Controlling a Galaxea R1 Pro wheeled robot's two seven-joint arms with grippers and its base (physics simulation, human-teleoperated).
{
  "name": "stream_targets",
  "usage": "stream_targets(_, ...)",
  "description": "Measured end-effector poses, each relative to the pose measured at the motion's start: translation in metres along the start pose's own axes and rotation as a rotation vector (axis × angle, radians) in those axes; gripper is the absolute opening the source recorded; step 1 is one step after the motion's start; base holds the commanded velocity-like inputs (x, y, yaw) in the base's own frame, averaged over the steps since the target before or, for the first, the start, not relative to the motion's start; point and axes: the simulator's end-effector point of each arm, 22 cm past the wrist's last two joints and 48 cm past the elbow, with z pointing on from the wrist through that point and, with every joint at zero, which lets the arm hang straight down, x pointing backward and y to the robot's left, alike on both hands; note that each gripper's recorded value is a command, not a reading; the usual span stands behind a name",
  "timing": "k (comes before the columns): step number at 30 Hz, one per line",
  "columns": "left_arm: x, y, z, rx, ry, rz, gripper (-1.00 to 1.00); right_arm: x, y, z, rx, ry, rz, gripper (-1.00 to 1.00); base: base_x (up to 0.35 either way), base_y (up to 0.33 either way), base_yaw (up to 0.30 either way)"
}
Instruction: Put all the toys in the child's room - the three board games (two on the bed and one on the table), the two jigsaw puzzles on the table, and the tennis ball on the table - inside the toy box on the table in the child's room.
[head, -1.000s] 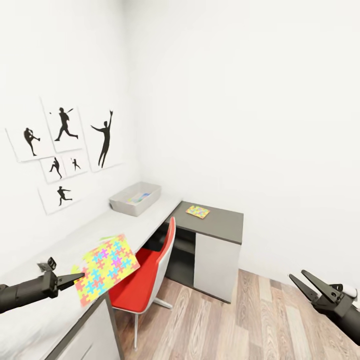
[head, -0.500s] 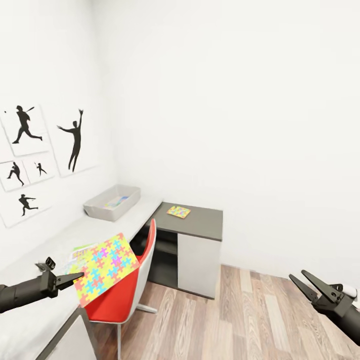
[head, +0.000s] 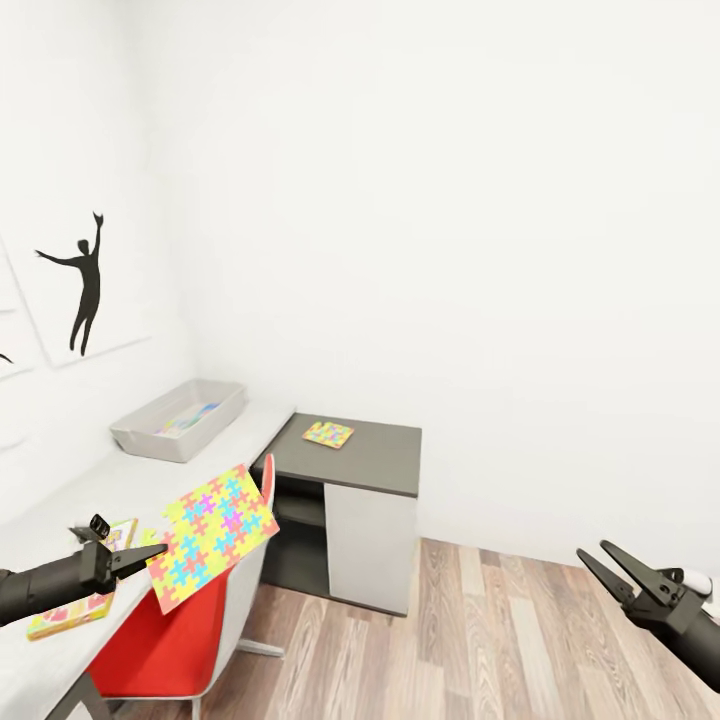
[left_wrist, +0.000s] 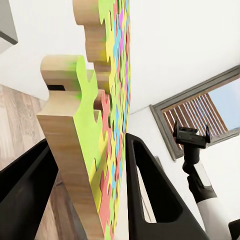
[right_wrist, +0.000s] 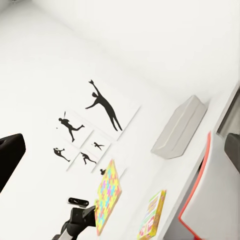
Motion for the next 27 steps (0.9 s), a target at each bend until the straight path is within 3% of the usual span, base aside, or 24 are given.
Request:
stream_targets(7,0.000,0.000,0.000,0.000,0.000,0.001,-1.00,0.000,0.001,0.001,0.000,0.003,-0.003,1.00,0.260,-0.182,-0.002)
stream_targets(15,-0.003,-0.001,-0.003,-0.003,-0.007,0.005,-1.00,0.001,0.000,0.001,0.002,0.005,-0.001,1.00,0.311,-0.029,0.000)
stream_targets(20,-0.023,-0.016,-0.024,0.033,-0.073,0.032,-1.00,0.001,0.001,0.001,-0.001,0.006,-0.003,1.00,0.286,-0.008,-0.078)
stream_targets(27,-0.042,-0.020,-0.053,-0.011,-0.112,0.069,-1.00,0.000,0.003,0.001,-0.004,0.004,-0.006,1.00,0.191,-0.070,-0.063)
